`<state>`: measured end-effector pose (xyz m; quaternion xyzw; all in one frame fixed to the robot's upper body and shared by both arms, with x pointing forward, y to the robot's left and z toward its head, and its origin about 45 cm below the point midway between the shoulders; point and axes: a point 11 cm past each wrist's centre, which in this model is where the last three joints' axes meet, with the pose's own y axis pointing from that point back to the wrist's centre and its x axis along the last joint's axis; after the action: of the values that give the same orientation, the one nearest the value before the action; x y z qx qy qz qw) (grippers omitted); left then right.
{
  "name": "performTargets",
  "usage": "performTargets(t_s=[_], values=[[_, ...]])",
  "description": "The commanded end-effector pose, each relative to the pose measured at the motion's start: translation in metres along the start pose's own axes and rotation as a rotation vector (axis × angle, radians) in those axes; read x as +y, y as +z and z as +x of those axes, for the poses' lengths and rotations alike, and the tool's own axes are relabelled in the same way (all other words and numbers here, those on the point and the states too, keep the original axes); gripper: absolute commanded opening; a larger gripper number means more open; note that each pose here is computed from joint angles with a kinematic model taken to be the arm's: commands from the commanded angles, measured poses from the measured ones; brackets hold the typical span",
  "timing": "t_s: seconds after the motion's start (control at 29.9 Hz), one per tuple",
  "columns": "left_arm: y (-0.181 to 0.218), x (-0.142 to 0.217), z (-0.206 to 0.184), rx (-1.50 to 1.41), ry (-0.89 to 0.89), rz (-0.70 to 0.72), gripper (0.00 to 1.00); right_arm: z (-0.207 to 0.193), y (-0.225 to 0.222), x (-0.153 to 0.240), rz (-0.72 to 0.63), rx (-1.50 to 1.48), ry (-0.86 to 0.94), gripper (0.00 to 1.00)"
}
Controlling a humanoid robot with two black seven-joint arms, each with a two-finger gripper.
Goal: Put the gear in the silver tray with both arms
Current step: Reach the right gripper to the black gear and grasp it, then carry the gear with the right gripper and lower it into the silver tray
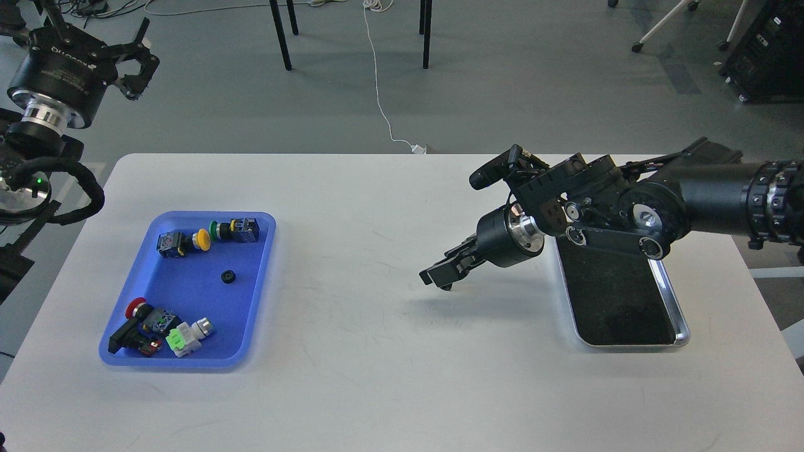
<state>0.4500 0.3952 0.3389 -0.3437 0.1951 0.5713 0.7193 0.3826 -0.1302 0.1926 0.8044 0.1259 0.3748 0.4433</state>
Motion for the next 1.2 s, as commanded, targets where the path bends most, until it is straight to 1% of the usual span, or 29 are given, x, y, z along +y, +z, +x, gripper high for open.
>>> performTargets(t_s=[0.0, 0.17, 0.47, 0.7, 0.94, 1.04, 1.17], values=[[0.003, 0.0, 0.0, 0.0, -0.001, -0.006, 0.98, -0.012, 0.0, -0.011, -0.011, 0.073, -0.028, 0.69], [0.013, 0.0, 0.0, -0.01, -0.001, -0.021, 0.98, -0.016, -0.005, -0.023, -0.006, 0.123, -0.045, 0.67], [0.013, 0.001, 0.002, -0.009, 0.002, -0.023, 0.98, 0.002, -0.009, -0.039, -0.042, 0.204, -0.036, 0.67], [0.016, 0.003, 0.004, -0.017, 0.008, -0.025, 0.98, -0.008, 0.018, -0.037, -0.12, 0.267, -0.052, 0.67], [0.019, 0.004, 0.005, -0.023, 0.008, -0.026, 0.98, -0.018, 0.022, -0.042, -0.118, 0.258, -0.055, 0.66], [0.018, 0.006, 0.007, -0.024, 0.014, -0.024, 0.98, -0.018, 0.022, -0.043, -0.116, 0.258, -0.055, 0.61], [0.017, 0.006, 0.007, -0.023, 0.016, -0.023, 0.98, -0.019, 0.022, -0.042, -0.116, 0.263, -0.06, 0.49]])
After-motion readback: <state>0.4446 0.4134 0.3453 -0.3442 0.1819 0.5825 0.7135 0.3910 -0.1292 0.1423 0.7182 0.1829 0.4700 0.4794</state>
